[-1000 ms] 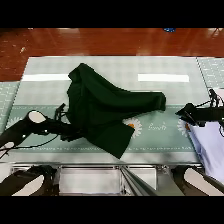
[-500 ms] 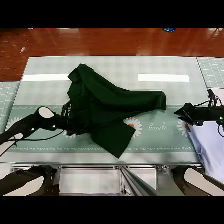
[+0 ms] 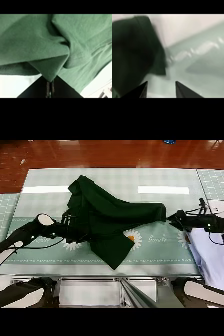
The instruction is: Fold the shirts.
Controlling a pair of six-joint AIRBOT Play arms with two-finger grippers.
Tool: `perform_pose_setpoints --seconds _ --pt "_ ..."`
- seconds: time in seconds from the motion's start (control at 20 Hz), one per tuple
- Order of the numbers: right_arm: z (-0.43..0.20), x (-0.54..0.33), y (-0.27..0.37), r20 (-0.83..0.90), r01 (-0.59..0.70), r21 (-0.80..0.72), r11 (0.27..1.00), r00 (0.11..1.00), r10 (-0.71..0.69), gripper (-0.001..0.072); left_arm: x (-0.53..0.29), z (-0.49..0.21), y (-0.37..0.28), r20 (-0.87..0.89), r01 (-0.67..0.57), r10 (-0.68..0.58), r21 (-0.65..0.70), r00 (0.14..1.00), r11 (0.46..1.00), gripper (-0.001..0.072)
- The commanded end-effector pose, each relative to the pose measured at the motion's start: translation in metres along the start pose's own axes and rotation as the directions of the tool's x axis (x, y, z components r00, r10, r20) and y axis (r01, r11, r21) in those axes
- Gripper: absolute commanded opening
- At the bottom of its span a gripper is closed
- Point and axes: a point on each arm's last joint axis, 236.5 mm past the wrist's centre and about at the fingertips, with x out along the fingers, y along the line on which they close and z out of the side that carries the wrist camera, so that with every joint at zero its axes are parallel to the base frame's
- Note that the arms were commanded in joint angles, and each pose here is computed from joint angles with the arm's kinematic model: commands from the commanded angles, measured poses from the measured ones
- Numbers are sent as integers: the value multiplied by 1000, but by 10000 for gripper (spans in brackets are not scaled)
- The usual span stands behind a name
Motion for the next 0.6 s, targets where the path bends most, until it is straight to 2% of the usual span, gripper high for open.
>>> perform_pose_setpoints --seconds 0.0,0.1,0.2,0.25,0.3,0.35,0.55 --pt "16 27 10 1 6 -1 1000 1000 -6 404 0 -3 -2 -14 7 -7 2 1000 1000 20" --pt "23 40 18 -15 7 -3 1000 1000 -7 403 0 -3 -2 -14 7 -7 2 1000 1000 20" --pt "29 54 31 -36 1 -19 1000 999 -2 349 0 -3 -2 -13 7 -7 2 1000 1000 20" --pt "32 59 39 -43 -4 -40 999 999 2 263 0 -2 -2 -12 7 -7 2 1000 1000 20" --pt "36 61 48 -48 -12 -69 998 999 9 95 0 -2 -2 -12 7 -7 2 1000 1000 20" --pt "39 60 58 -47 -26 -112 993 999 21 23 -2 -1 -3 -9 9 -9 1 1000 1000 20" --pt "66 15 116 -32 -101 -261 960 995 96 22 -49 29 -31 44 84 -88 82 995 993 20"
